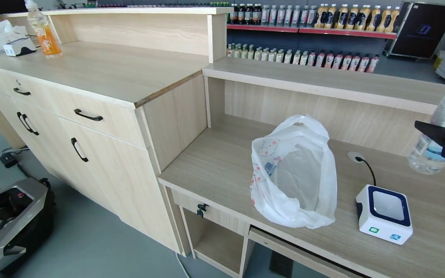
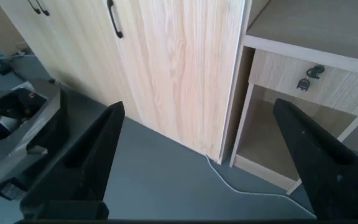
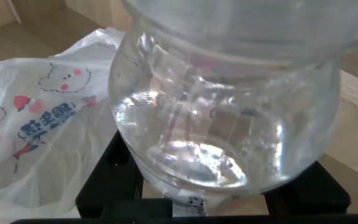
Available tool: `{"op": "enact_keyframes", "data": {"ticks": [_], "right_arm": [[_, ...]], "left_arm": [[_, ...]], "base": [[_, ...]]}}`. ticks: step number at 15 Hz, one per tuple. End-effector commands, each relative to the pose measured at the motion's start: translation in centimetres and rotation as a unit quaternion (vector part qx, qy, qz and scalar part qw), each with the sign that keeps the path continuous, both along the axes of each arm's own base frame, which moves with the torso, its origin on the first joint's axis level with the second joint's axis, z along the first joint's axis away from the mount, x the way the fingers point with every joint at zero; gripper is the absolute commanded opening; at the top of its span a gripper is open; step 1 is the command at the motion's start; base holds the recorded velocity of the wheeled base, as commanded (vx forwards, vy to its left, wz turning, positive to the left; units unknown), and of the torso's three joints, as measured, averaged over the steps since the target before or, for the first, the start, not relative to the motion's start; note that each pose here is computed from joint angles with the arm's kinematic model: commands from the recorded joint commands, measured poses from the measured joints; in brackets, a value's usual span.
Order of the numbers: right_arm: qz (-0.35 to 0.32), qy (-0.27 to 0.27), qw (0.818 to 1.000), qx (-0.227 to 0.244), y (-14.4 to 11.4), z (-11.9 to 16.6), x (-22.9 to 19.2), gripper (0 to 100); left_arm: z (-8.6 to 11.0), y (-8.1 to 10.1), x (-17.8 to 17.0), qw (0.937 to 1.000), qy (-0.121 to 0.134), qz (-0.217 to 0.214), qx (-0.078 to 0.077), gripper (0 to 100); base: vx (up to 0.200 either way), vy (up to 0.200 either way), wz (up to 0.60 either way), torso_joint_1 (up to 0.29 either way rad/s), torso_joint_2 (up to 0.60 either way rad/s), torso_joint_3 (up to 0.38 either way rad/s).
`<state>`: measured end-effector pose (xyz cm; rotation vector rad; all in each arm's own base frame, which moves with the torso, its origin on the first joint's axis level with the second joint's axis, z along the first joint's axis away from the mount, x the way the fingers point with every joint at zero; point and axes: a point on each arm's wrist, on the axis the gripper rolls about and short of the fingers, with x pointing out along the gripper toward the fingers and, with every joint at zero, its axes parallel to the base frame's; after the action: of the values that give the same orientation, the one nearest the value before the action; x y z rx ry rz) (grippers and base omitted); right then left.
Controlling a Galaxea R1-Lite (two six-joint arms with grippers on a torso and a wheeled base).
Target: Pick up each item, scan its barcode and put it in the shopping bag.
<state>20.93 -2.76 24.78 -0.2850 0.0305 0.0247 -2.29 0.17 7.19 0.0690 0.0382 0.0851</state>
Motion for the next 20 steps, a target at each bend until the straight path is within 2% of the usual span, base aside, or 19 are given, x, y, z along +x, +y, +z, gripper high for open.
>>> {"op": "enact_keyframes", "data": {"ticks": [1,2,4,7,13,17,20], "right_arm": [[0.028,-0.01,0.999,0.035,2.2,0.8,0.6,0],[0.04,0.004,0.997,0.062,2.7,0.3,1.5,0],[0.042,0.016,0.996,0.082,2.9,-0.9,3.3,0],[0.06,-0.003,0.989,0.133,3.9,-2.6,6.8,0],[0.086,-0.016,0.988,0.128,5.5,-8.0,13.1,0],[0.086,-0.014,0.988,0.128,5.7,-10.0,16.0,0],[0.096,-0.032,0.987,0.128,6.4,-10.2,17.7,0]], "left_arm": [[0.0,0.0,0.0,1.0,0.001,0.001,0.0,100],[0.0,0.0,0.0,1.0,0.0,0.001,0.0,100],[0.0,0.0,0.0,1.0,0.0,0.001,0.0,100],[0.0,0.0,0.0,1.0,0.0,0.001,0.0,100],[0.0,0.0,0.0,1.0,0.001,0.001,0.0,100],[0.0,0.0,0.0,1.0,0.0,0.001,0.0,100],[0.0,0.0,0.0,1.0,0.001,0.001,0.0,100]], "base": [[0.0,0.0,0.6,-0.212,0.54,0.344],[0.0,0.0,0.0,-0.207,0.53,0.339],[0.0,0.0,0.0,-0.1,0.28,0.173],[0.0,0.0,0.0,-0.026,0.06,0.042],[0.0,0.0,0.0,0.0,0.0,0.0],[0.0,0.0,0.0,0.0,0.0,0.0],[0.0,0.0,0.0,0.0,0.0,0.0]]}}
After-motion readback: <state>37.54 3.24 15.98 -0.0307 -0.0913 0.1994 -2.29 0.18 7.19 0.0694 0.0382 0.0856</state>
